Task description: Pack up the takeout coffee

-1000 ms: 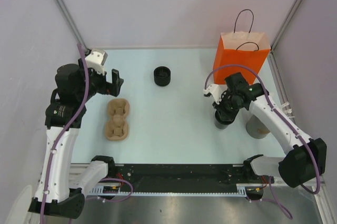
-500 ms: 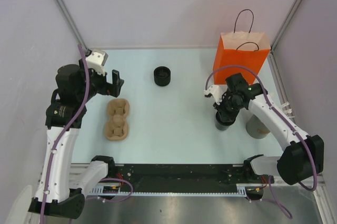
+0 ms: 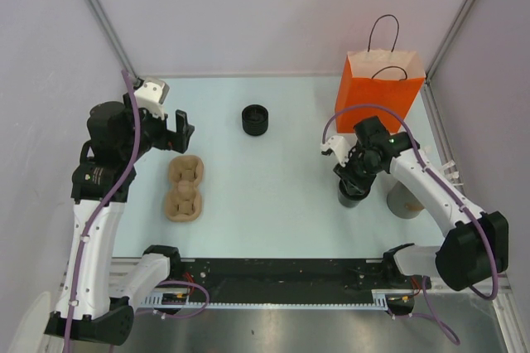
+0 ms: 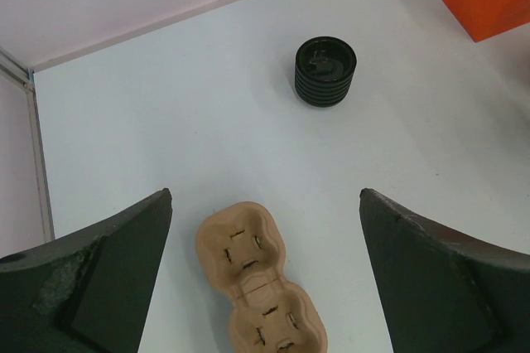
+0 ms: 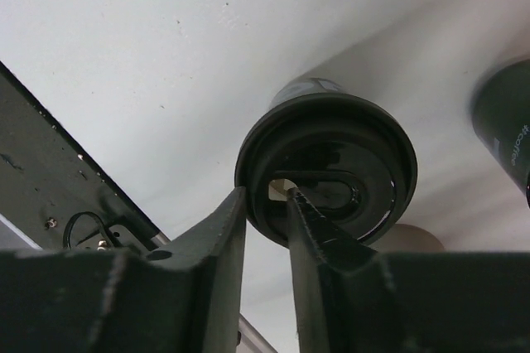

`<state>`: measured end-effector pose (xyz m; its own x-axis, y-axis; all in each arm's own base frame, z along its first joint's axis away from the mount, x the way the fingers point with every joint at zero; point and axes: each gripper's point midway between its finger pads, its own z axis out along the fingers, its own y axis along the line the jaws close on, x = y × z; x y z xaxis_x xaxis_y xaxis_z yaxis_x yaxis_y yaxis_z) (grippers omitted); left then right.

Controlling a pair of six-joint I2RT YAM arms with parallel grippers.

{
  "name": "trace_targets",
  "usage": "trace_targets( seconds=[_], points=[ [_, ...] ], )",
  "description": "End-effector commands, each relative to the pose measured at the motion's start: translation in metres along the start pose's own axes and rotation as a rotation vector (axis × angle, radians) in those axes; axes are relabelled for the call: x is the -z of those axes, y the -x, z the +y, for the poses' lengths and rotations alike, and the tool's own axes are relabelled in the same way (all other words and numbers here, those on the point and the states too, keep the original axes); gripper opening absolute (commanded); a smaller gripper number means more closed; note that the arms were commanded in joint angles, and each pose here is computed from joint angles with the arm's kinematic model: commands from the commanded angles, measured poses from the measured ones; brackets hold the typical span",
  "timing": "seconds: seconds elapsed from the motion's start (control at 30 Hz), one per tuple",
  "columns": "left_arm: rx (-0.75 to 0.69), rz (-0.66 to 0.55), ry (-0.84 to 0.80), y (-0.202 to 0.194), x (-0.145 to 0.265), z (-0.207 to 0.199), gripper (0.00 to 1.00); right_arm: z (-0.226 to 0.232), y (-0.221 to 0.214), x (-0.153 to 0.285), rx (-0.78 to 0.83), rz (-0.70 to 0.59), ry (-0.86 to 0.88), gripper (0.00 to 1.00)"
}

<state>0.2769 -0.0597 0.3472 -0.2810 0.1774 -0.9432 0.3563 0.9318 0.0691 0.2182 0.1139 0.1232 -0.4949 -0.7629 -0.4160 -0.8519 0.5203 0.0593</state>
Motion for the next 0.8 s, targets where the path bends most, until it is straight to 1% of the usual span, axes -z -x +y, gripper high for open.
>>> trace_targets(
  seconds=[0.0,0.07,0.13,0.17,0.23,0.27,0.3,0.37,0.47,0.53,0.67,0.73,0.77],
  points=[
    [0.02,-0.02,0.0,0.003,0.005,-0.001,1.0,0.002,0.007,0.009,0.043,-0.035,-0.03,0.37],
    [0.021,-0.018,-0.001,0.003,0.004,0.0,1.0,0.002,0.014,0.017,0.054,-0.062,-0.044,0.44],
    [0.023,-0.017,-0.001,0.003,0.004,0.0,1.0,0.003,0.021,0.024,0.066,-0.091,-0.051,0.47],
    [0.025,-0.019,-0.001,0.003,0.004,0.0,1.0,0.001,0.03,0.034,0.081,-0.123,-0.074,0.52],
    [0.023,-0.02,-0.001,0.004,0.005,0.0,1.0,-0.001,0.039,0.045,0.094,-0.154,-0.106,0.57],
    [0.026,-0.02,-0.002,0.004,0.004,0.0,1.0,-0.005,0.05,0.058,0.109,-0.188,-0.139,0.63],
    [0.025,-0.02,-0.001,0.004,0.004,0.0,1.0,-0.007,0.055,0.063,0.113,-0.204,-0.154,0.65],
    [0.027,-0.021,-0.001,0.004,0.004,0.0,1.0,-0.013,0.065,0.076,0.124,-0.232,-0.193,0.71],
    [0.028,-0.021,-0.004,0.004,0.005,0.0,1.0,-0.027,0.093,0.103,0.142,-0.32,-0.282,0.76],
    [0.028,-0.021,-0.004,0.004,0.005,0.0,1.0,-0.037,0.112,0.122,0.136,-0.382,-0.352,0.77],
    [0.031,-0.023,-0.005,0.003,0.006,0.0,1.0,-0.079,0.155,0.17,0.056,-0.529,-0.581,0.77],
    [0.034,-0.024,-0.004,0.003,0.006,0.001,1.0,-0.094,0.174,0.185,0.009,-0.58,-0.639,0.77],
    [0.032,-0.027,-0.004,0.003,0.007,0.001,1.0,-0.106,0.182,0.196,-0.017,-0.606,-0.705,0.77]
  ],
)
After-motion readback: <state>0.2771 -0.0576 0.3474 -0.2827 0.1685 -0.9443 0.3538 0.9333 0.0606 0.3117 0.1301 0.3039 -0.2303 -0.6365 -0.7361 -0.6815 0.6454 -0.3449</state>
